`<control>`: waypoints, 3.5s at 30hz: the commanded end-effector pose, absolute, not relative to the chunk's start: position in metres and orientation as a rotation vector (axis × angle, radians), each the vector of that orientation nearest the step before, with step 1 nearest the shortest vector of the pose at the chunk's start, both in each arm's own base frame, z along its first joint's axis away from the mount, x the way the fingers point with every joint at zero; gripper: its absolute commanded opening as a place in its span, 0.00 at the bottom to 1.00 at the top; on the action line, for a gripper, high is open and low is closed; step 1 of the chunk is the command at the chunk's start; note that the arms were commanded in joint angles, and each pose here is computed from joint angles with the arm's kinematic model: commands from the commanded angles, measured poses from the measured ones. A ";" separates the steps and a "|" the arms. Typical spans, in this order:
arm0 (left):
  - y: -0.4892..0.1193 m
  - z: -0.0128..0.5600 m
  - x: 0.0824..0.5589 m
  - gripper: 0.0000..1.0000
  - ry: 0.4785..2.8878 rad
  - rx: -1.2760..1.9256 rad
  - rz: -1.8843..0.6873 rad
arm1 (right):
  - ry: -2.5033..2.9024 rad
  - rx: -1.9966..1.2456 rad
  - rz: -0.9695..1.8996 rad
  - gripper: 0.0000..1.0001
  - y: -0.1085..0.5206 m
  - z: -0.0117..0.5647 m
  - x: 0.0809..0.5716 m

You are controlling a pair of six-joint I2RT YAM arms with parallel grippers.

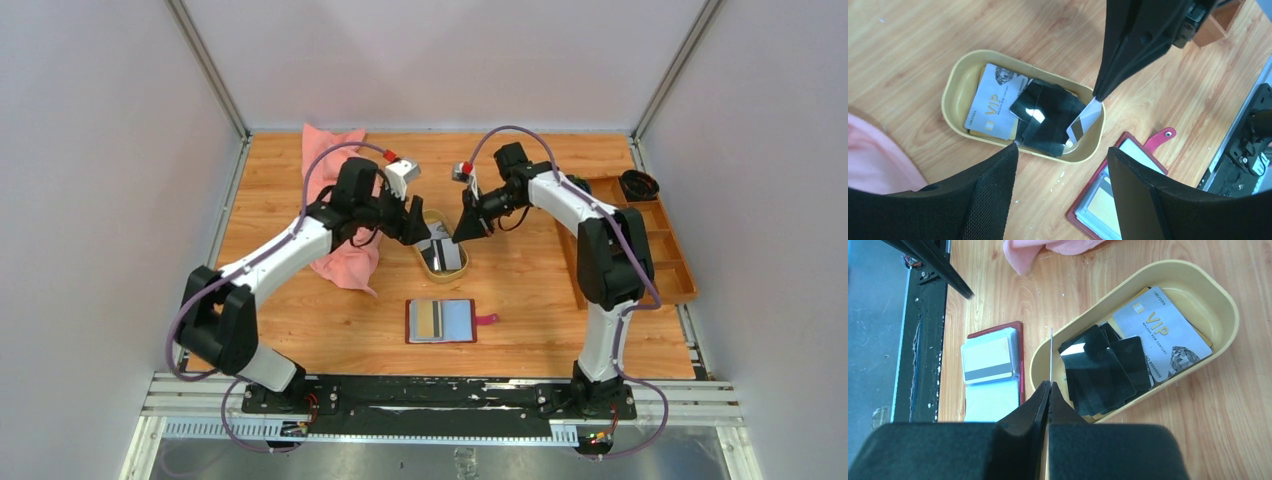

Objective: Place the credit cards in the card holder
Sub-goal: Pick up the credit card from the storage box.

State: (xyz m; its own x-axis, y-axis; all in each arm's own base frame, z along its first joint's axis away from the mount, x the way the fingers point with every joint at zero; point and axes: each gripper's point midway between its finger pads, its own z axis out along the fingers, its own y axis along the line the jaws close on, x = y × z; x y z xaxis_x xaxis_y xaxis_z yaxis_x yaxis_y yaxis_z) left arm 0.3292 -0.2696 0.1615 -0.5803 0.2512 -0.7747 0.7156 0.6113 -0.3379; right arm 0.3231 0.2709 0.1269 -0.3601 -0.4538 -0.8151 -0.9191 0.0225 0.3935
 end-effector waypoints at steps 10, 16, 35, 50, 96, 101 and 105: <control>-0.230 0.221 0.301 0.91 1.850 0.464 -0.803 | 1.800 -1.291 1.336 0.00 0.253 0.191 0.313; -0.222 0.241 0.273 1.00 1.765 0.343 -0.920 | 1.760 -1.250 1.427 0.00 0.252 0.213 0.291; -0.262 0.218 0.175 0.91 1.594 0.432 -1.361 | 1.728 -1.136 1.703 0.00 0.247 0.202 0.218; -0.285 0.199 0.168 0.76 1.689 0.542 -1.497 | 1.737 -1.299 1.773 0.00 0.279 0.177 0.183; -0.295 0.149 0.152 0.22 2.113 0.805 -1.554 | 1.754 -1.515 1.689 0.00 0.288 0.160 0.161; -0.295 0.149 0.154 0.03 2.105 0.813 -1.543 | 1.753 -1.532 1.684 0.00 0.289 0.158 0.158; -0.294 0.150 0.155 0.00 2.089 0.820 -1.525 | 1.751 -1.544 1.674 0.01 0.289 0.158 0.158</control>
